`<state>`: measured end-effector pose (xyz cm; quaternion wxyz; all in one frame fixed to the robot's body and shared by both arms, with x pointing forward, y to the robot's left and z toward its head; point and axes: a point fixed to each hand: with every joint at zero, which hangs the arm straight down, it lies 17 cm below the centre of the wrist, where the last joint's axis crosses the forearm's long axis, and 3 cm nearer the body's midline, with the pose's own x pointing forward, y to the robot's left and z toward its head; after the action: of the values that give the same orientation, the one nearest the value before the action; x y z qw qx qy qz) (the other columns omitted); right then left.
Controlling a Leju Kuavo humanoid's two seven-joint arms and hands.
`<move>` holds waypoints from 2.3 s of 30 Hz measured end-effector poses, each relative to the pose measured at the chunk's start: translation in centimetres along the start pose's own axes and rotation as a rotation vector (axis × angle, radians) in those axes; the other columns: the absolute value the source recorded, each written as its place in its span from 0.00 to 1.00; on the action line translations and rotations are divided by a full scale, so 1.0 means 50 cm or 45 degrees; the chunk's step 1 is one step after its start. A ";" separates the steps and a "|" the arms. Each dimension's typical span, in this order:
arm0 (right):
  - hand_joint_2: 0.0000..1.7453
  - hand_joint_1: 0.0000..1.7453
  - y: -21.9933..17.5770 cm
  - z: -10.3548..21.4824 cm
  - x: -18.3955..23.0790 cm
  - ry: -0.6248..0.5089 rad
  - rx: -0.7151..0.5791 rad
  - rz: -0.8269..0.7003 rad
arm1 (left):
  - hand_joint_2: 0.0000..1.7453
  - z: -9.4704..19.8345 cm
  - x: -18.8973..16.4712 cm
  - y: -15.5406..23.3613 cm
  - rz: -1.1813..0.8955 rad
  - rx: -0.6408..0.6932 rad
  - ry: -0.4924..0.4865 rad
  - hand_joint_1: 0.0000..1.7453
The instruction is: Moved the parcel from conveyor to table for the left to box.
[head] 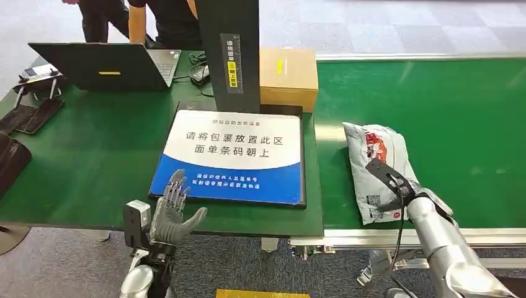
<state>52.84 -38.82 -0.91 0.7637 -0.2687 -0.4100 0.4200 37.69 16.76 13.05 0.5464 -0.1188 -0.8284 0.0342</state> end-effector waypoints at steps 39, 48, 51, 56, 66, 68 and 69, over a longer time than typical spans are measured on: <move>1.00 1.00 0.070 0.014 0.027 -0.124 0.081 -0.132 | 1.00 -0.002 -0.004 -0.012 0.070 0.006 0.010 0.00; 1.00 1.00 0.058 0.015 0.020 -0.118 -0.012 -0.120 | 1.00 -0.001 -0.010 -0.013 0.073 0.006 0.019 0.00; 1.00 1.00 0.059 0.015 0.021 -0.123 -0.016 -0.119 | 1.00 -0.001 -0.010 -0.013 0.073 0.006 0.020 0.00; 1.00 1.00 0.037 0.017 0.018 -0.128 -0.122 -0.093 | 1.00 0.001 -0.011 -0.012 0.073 0.006 0.022 0.00; 1.00 1.00 -0.039 0.057 0.043 -0.201 -0.418 0.020 | 1.00 0.016 -0.014 -0.013 0.084 0.006 0.027 0.00; 1.00 1.00 -0.058 0.069 0.056 -0.236 -0.473 0.037 | 1.00 0.018 -0.014 -0.014 0.086 0.007 0.026 0.00; 1.00 1.00 -0.068 0.075 0.063 -0.251 -0.498 0.042 | 1.00 0.020 -0.014 -0.013 0.086 0.008 0.026 0.00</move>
<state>52.07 -37.56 4.88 0.6464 -0.3762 -0.5519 0.3689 36.96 16.01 12.13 0.5536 -0.1454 -0.8182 0.0540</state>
